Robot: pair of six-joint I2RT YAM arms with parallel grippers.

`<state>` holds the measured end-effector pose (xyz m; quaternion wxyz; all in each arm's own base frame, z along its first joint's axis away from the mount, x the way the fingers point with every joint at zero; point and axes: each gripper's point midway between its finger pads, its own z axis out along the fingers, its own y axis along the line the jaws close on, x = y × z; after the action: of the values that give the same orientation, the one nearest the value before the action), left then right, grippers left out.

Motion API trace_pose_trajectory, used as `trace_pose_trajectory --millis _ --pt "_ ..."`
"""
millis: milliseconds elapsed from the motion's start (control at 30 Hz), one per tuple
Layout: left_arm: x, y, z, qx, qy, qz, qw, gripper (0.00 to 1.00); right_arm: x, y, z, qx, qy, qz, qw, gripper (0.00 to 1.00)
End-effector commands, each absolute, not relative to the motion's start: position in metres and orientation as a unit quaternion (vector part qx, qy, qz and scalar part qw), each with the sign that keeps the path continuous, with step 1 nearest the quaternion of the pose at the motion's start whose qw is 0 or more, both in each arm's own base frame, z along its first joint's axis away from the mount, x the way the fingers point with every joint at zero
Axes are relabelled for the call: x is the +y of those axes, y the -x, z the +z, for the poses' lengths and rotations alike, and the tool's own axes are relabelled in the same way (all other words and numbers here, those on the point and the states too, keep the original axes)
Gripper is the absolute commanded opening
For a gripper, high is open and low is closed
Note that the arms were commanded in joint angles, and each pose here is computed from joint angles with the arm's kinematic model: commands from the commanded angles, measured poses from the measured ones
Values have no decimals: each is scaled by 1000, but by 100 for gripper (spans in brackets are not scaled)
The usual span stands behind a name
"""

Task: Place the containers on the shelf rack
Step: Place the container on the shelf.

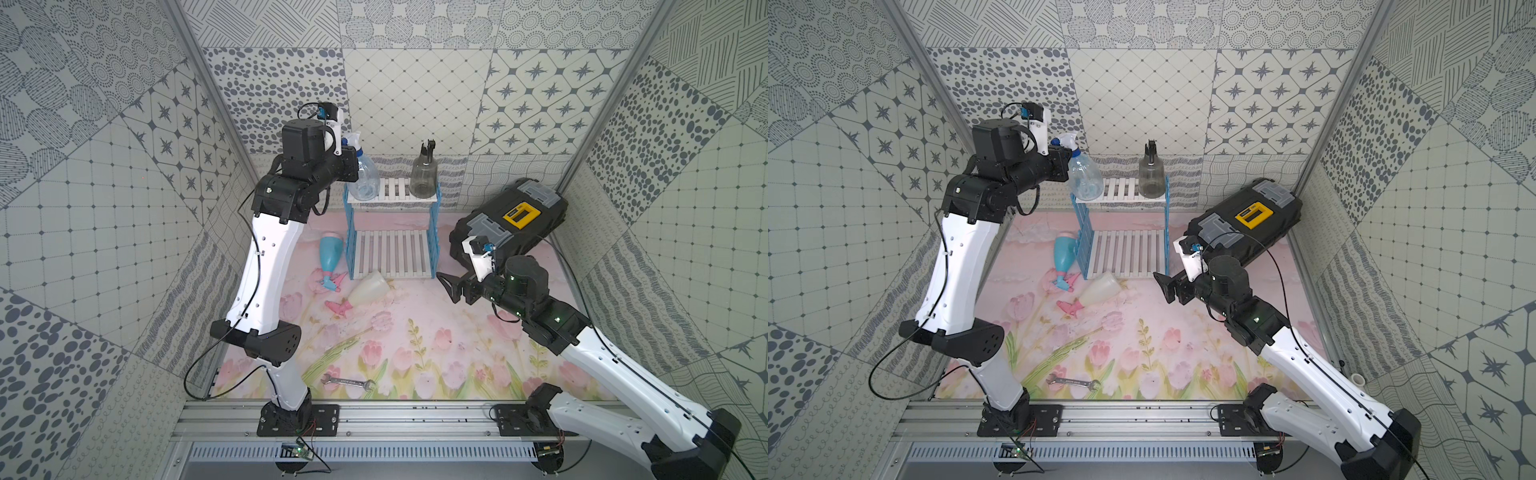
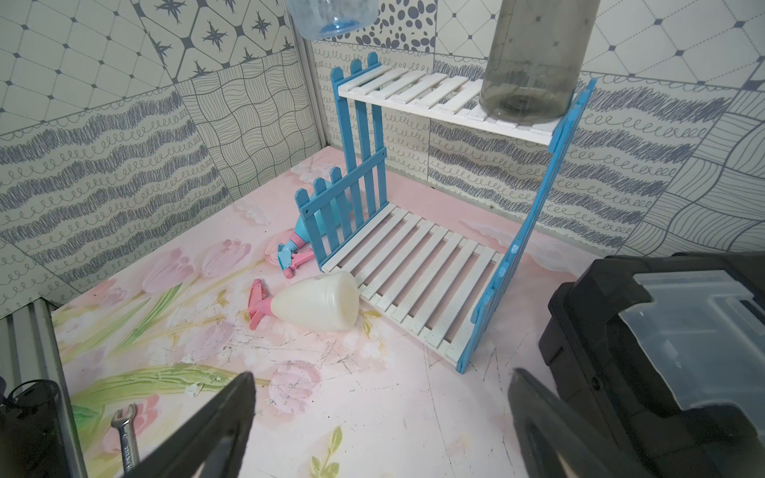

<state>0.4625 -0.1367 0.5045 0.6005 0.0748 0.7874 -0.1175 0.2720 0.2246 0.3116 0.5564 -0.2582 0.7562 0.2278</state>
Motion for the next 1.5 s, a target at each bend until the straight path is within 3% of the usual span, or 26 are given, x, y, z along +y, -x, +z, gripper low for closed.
trace_pose_trajectory --millis 0,367,867,1367,1467 --pt "-143 -489 508 768 -88 -97 627 0 224 -276 321 751 245 231 569 97" --pt "-133 -530 486 768 -82 -71 631 0 229 -277 312 759 242 241 555 97" --pt "-128 -556 453 786 -74 -73 609 1 239 -283 296 774 243 240 534 97" --pt "-127 -556 456 783 -76 -74 613 41 242 -285 291 779 243 240 526 97" --pt "-126 -554 459 781 -75 -75 615 57 242 -284 292 778 242 241 528 97"
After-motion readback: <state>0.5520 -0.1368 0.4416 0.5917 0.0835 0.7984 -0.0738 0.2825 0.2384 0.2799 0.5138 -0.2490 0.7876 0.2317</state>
